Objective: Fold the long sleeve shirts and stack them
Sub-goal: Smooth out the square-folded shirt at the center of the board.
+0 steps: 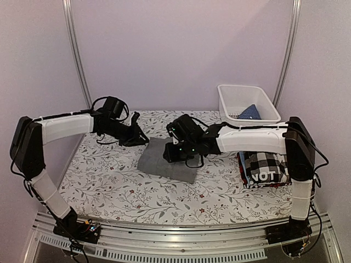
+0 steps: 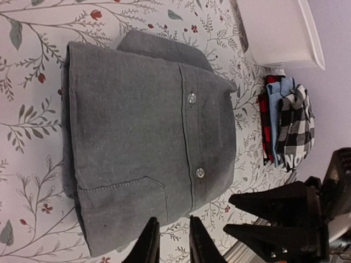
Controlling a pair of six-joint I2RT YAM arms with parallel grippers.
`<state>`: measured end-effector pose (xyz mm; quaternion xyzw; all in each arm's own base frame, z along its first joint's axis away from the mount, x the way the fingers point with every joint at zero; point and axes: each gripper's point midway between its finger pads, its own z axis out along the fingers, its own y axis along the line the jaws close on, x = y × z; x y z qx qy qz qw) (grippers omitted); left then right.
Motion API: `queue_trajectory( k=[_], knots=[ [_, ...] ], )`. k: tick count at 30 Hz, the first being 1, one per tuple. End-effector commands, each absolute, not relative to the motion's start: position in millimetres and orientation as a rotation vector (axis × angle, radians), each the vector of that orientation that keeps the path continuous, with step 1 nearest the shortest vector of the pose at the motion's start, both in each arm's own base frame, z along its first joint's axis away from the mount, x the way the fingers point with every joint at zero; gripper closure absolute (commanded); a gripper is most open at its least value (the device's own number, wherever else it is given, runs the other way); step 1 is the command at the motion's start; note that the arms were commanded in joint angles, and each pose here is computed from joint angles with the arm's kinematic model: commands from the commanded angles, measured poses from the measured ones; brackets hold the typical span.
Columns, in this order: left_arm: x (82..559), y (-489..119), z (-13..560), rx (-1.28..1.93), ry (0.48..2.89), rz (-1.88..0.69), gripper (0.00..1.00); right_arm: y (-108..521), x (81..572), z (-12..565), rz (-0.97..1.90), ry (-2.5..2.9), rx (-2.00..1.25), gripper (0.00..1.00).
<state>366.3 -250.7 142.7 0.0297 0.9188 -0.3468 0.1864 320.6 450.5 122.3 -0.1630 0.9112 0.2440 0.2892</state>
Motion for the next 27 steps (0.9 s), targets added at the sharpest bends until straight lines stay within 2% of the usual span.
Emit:
queue_trajectory(
  k=[1,6,17,27],
  knots=[
    [322.9,-270.9,130.8,0.125,2.633,-1.145,0.85,468.1,297.3,123.6,0.718,2.458,-0.473,0.74],
    [313.8,-280.2,109.3,0.13,2.674,-1.187,0.9,472.9,301.0,99.0,0.697,2.492,-0.47,0.78],
    [341.8,-292.5,56.8,0.127,2.756,-1.111,0.95,463.1,337.7,34.0,0.641,2.592,-0.41,0.78],
    [327.6,-258.5,8.7,0.05,2.89,-0.85,0.95,447.6,353.0,100.4,0.647,2.472,-0.371,0.7]
  ],
)
